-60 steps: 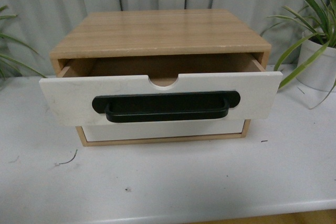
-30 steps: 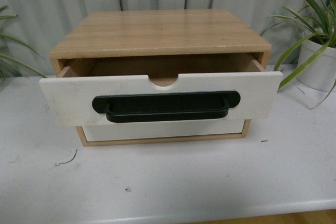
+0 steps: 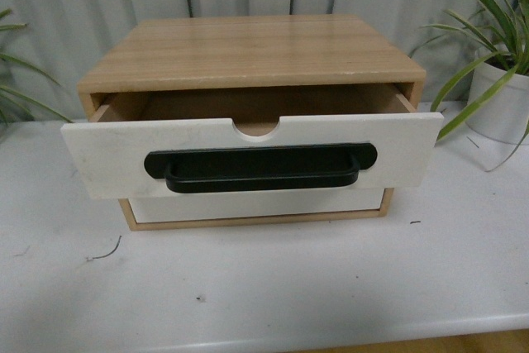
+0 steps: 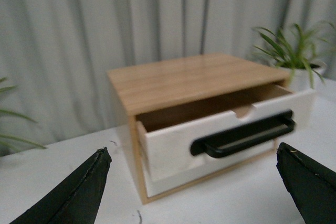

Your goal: Close drawer sideways

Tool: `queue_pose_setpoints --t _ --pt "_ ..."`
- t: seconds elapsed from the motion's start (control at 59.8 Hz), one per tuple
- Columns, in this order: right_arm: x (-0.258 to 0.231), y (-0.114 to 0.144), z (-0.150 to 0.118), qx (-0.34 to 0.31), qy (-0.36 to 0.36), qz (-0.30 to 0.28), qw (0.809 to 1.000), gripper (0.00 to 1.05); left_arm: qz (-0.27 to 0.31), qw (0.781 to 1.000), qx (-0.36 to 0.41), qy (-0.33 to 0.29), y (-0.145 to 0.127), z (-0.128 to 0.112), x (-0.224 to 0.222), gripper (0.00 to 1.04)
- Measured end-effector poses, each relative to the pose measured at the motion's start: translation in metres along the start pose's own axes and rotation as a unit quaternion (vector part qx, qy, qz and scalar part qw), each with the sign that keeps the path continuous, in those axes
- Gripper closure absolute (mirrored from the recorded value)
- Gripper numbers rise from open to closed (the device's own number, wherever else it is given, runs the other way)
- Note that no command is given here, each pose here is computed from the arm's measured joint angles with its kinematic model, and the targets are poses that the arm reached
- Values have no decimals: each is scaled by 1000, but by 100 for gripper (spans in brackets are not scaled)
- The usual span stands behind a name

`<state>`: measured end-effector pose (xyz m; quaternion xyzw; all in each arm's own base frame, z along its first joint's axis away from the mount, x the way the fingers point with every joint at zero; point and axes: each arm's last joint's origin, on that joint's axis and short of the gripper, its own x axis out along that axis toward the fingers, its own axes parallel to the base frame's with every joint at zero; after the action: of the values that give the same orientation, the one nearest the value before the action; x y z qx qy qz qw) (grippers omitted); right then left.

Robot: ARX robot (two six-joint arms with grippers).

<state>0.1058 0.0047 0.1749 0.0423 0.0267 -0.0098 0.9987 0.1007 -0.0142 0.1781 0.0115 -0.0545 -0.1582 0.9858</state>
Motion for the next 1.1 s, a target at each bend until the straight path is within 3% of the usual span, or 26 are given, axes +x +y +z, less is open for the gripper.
queue_pose_setpoints --t 0.067,0.167,0.301,0.435,0.669,1.103 --pt "6 4 8 -9 23 25 999 6 -36 999 16 31 -2 -6 6 7" --pt "19 17 17 -62 95 113 987 6 -139 983 60 106 -11 -19 15 7" --pt "37 36 18 -156 183 205 949 6 -246 951 143 123 -23 -8 34 7" --pt "54 54 25 -222 202 279 912 6 -320 913 200 156 -31 -13 52 7" --pt "79 69 19 -292 249 344 857 6 -367 875 260 179 -32 -15 83 7" --pt "131 90 20 -350 268 387 810 6 -389 836 306 237 -23 -23 134 7"
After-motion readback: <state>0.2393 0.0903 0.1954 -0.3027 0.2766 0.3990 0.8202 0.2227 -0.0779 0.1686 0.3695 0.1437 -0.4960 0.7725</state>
